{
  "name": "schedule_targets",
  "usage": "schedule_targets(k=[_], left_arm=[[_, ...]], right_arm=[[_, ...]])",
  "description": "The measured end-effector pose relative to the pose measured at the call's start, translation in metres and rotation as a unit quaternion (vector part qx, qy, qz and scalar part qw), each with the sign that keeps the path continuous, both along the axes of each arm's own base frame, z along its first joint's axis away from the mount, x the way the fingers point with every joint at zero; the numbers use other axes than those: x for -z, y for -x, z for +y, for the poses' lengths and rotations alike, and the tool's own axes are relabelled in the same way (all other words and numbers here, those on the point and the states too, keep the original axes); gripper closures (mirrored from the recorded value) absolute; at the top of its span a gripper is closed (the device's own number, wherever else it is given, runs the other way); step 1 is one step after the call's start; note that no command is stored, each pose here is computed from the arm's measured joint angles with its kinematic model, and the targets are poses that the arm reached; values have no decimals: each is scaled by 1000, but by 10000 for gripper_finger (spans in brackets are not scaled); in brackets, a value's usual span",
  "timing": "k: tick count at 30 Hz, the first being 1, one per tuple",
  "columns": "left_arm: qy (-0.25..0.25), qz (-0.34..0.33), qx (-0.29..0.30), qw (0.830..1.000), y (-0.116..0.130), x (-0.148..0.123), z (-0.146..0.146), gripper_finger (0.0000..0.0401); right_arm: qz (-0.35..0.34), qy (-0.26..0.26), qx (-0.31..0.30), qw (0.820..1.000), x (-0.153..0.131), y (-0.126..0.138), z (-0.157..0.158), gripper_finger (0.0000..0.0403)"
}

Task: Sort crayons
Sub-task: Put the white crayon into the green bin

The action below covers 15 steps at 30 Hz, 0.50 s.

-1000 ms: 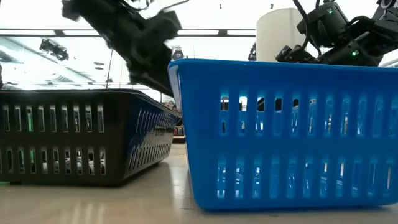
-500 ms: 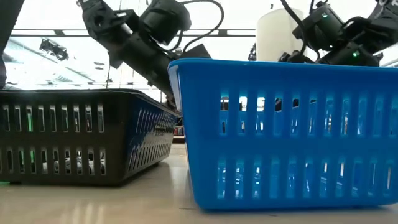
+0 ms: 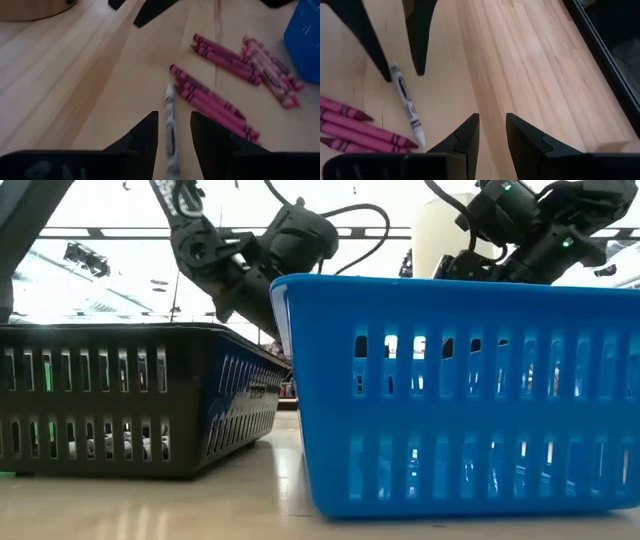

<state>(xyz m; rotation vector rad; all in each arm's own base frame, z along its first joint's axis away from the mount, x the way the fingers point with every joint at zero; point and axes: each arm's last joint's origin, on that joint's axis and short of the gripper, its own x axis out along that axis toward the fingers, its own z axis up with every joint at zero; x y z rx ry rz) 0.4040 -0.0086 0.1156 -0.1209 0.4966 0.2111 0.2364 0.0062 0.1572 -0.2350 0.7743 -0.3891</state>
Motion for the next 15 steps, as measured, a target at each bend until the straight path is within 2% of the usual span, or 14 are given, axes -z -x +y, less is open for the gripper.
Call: schedule_targets(k=[3,10,15], left_arm=[[1,-15,1,1000,-8,6,0,276],[1,10,-2,1000,-11,27,0,276],[10,20,-11,1000,-10,33,0,285]], right_arm=[[13,1,5,1000,0,1,4,298],[26,-3,9,1000,1,4,9,298],[30,-2,5,1000,2,5,12,298]])
